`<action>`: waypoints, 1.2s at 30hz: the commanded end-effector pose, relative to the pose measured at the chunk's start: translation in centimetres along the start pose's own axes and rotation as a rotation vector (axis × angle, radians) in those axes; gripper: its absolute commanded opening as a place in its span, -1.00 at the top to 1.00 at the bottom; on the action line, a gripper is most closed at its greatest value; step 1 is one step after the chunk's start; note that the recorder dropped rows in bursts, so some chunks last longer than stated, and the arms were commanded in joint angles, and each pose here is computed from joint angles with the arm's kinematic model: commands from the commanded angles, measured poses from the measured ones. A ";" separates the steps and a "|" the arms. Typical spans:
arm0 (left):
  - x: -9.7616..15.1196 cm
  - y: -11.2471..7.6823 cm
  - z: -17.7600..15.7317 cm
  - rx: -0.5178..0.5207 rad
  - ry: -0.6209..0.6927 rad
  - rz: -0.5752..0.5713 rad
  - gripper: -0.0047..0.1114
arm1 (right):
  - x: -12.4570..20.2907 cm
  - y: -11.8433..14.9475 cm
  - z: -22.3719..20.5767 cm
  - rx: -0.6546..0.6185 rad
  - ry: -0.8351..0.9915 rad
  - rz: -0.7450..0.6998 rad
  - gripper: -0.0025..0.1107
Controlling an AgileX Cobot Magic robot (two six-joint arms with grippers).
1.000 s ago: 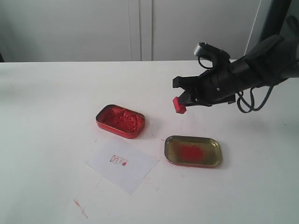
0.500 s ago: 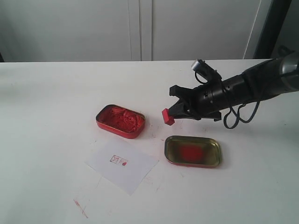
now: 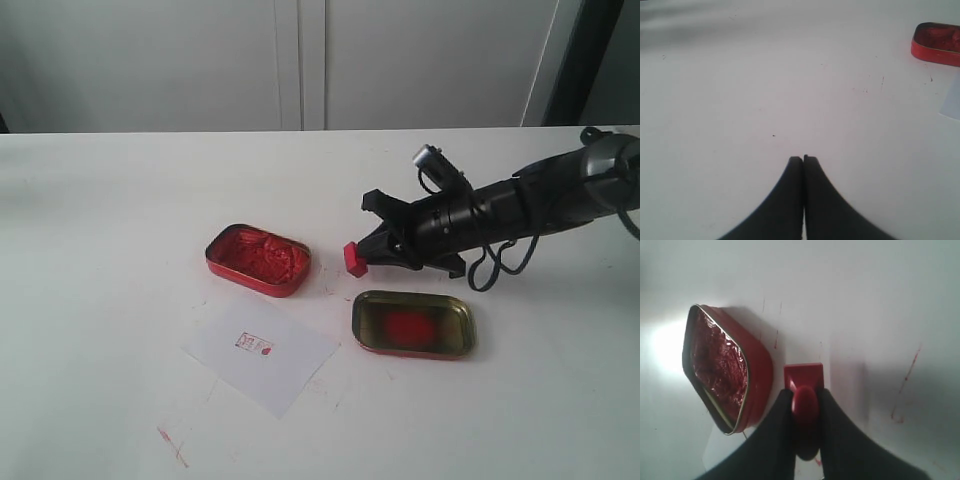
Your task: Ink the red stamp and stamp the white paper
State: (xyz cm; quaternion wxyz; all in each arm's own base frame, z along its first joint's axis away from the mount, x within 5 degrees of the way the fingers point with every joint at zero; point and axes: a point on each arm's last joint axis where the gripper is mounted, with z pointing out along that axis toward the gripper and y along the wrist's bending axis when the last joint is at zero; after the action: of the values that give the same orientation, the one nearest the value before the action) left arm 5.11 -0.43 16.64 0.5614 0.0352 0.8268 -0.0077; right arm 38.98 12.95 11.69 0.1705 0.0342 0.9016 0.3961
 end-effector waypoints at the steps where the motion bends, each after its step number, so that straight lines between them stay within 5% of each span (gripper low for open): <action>1: 0.1 0.0 0.0 -0.001 -0.005 0.002 0.92 | -0.2 -0.5 -0.2 0.013 -0.018 0.009 0.96; 18: 0.1 0.0 0.0 -0.001 -0.005 0.002 0.92 | -0.4 -0.9 -0.2 0.056 -0.034 0.020 0.17; 33: 0.1 0.0 0.0 -0.001 -0.005 0.002 0.92 | -3.0 0.0 -4.3 0.197 -0.218 -0.095 0.17; 36: 0.1 0.0 0.0 -0.001 -0.005 0.002 0.92 | -3.0 0.3 -4.9 0.221 -0.204 -0.167 0.29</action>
State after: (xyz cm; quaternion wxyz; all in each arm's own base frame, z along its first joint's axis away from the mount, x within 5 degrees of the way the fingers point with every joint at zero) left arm 5.11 -0.43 16.64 0.5614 0.0352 0.8268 -0.0077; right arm 40.33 9.65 14.96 0.2763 0.0508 0.9137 0.2936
